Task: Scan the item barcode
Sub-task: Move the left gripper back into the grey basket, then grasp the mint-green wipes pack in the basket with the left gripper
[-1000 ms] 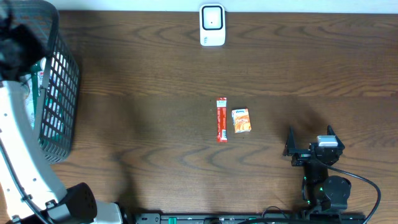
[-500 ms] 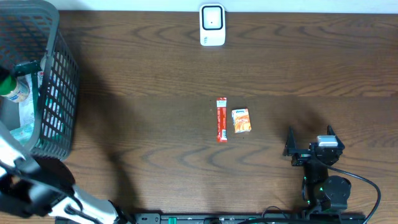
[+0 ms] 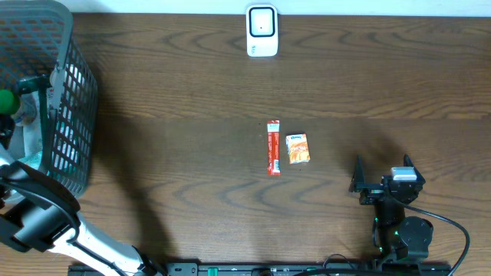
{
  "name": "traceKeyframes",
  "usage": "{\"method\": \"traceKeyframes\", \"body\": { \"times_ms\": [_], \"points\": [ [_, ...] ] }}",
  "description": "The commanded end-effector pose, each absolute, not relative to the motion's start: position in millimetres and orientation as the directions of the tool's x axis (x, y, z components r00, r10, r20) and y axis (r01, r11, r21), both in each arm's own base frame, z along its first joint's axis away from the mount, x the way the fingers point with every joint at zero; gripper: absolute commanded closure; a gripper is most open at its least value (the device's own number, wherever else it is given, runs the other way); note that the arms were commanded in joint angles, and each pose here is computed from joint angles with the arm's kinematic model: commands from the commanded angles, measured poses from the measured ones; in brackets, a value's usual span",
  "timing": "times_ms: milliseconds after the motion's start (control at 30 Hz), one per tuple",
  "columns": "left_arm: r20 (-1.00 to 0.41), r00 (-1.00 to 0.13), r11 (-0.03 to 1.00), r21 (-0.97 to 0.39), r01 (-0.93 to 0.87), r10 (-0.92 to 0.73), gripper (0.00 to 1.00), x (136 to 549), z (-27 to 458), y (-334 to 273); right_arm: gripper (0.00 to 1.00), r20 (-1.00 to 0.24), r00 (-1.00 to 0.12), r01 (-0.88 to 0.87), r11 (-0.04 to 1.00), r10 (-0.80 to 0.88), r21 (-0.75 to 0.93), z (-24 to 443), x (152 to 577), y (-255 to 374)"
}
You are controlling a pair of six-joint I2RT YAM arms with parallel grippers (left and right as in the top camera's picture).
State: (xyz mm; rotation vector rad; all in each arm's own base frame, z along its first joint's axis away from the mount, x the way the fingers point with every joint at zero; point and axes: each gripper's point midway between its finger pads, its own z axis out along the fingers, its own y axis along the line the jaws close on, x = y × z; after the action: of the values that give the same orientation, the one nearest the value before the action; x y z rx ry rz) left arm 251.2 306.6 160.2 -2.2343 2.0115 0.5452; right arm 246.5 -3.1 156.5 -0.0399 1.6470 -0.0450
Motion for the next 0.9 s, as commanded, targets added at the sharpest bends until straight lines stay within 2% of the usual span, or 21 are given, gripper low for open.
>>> {"method": "traceKeyframes", "body": {
  "times_ms": [0, 167, 567, 867],
  "points": [
    [-0.358, 0.120, -0.209, 0.220, -0.953, -0.926, 0.37, 239.8, 142.3, 312.6, 0.01, -0.995, -0.079, 0.005, 0.998, -0.057, -0.058, 155.6, 246.3, -4.5],
    [-0.353, 0.117, -0.207, 0.229, -0.951, -0.928, 0.36, 238.7, 121.3, 311.6, 0.01, -0.995, -0.079, 0.005, 0.998, -0.057, -0.058, 155.6, 246.3, -4.5],
    [-0.337, 0.103, -0.196, 0.252, -0.948, -0.936, 0.11, 231.6, 75.9, 305.1, 0.01, -0.995, -0.079, 0.006, 0.998, -0.057, -0.058, 155.6, 246.3, -4.6],
    [-0.340, 0.105, -0.197, 0.248, -0.948, -0.935, 0.11, 228.4, 53.2, 302.3, 0.01, -0.995, -0.079, 0.005, 0.998, -0.057, -0.058, 155.6, 246.3, -4.5]
  ]
}}
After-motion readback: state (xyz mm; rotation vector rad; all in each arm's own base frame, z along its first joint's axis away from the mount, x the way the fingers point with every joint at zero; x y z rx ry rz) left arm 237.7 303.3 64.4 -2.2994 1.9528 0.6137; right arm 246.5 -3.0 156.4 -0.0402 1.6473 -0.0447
